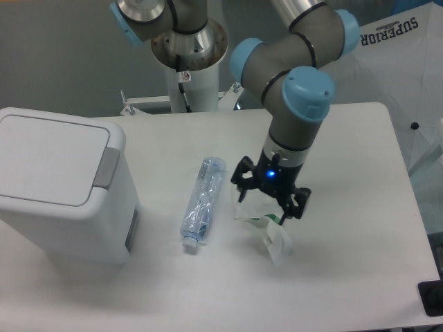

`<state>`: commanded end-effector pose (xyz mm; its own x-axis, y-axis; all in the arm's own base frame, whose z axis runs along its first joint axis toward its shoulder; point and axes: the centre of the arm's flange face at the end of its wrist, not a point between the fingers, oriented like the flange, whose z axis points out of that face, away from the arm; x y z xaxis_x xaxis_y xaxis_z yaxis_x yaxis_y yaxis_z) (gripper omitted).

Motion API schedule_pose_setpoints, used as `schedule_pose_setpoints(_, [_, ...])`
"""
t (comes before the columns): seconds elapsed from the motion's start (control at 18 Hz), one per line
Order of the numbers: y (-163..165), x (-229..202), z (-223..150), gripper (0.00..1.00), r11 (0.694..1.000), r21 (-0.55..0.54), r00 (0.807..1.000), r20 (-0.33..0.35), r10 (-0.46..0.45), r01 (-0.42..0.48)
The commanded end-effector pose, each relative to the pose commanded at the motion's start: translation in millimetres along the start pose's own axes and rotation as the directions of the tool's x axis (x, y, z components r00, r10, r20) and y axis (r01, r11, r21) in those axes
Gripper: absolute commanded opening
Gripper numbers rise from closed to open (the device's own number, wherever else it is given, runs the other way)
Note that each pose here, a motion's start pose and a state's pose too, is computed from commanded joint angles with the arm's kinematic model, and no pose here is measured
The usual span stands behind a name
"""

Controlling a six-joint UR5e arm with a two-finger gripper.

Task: Open the trash can
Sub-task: 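Move the gripper over the water bottle toward the trash can, then move the gripper to the trash can lid's edge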

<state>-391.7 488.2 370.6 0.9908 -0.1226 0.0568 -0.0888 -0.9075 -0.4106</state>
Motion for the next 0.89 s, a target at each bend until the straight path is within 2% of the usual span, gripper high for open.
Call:
schedule_pose_setpoints(0.33, [-32,36,-23,1.00,0.986,0.113,0.992,-0.054,-0.114,0.120])
schedule_pose_setpoints(0.44, [-50,53,-22,1.00,0.975,0.155,0.984,-0.111,-0.141,0.157])
schedule_pose_setpoints(0.56, [-61,60,-29,1.00,0.954,0.184,0.966,-0.152,-0.208,0.235])
schedule_pose_setpoints(0.72, [-73,71,-50,1.00,0.923,0.197,0.939,-0.161,-0.302,0.331])
schedule_pose_setpoints(0.89, [-91,84,-68,1.00,0.900,0.241,0.925,-0.209,-0.318,0.364])
